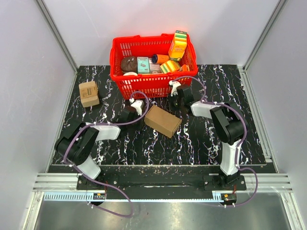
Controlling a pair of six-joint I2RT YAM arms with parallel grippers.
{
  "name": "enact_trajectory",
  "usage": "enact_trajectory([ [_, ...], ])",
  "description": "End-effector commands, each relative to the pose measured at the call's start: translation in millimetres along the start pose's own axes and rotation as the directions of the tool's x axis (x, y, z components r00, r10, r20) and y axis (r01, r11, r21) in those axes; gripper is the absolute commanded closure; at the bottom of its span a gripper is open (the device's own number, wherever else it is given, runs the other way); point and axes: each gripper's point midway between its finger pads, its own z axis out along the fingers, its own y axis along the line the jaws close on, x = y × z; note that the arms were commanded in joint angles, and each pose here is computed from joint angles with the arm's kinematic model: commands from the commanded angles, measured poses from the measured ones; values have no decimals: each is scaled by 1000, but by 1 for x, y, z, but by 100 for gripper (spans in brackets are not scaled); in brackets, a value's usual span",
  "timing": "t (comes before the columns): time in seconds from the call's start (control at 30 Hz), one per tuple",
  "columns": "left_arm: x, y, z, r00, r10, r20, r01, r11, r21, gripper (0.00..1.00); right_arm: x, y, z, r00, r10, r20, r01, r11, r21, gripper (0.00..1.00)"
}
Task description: Fold the paper box
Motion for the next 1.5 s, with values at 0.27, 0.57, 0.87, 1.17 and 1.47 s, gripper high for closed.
enact_trajectory([
  [0.27, -11, 7, 22, 999, 44, -25, -45, 998, -41, 91, -11, 38, 5, 996, -92, 17, 93, 972, -214, 77],
  [0.57, -9, -3, 24, 997, 67, -34, -67, 997, 25, 94, -4, 54, 6, 992, -124, -19, 113, 949, -296, 77],
  [0.87, -6, -18, 23, 995, 88, -45, -83, 991, 102, 96, 6, 73, 5, 982, -180, -60, 145, 915, -376, 76],
  [1.17, -1, -39, 19, 993, 106, -48, -98, 983, 154, 97, 11, 82, 0, 979, -189, -75, 140, 895, -424, 76],
  [1.47, 12, -6, -29, 999, 28, -33, -29, 999, -27, 98, 11, 30, -1, 981, -144, -129, 131, 986, -104, 68],
])
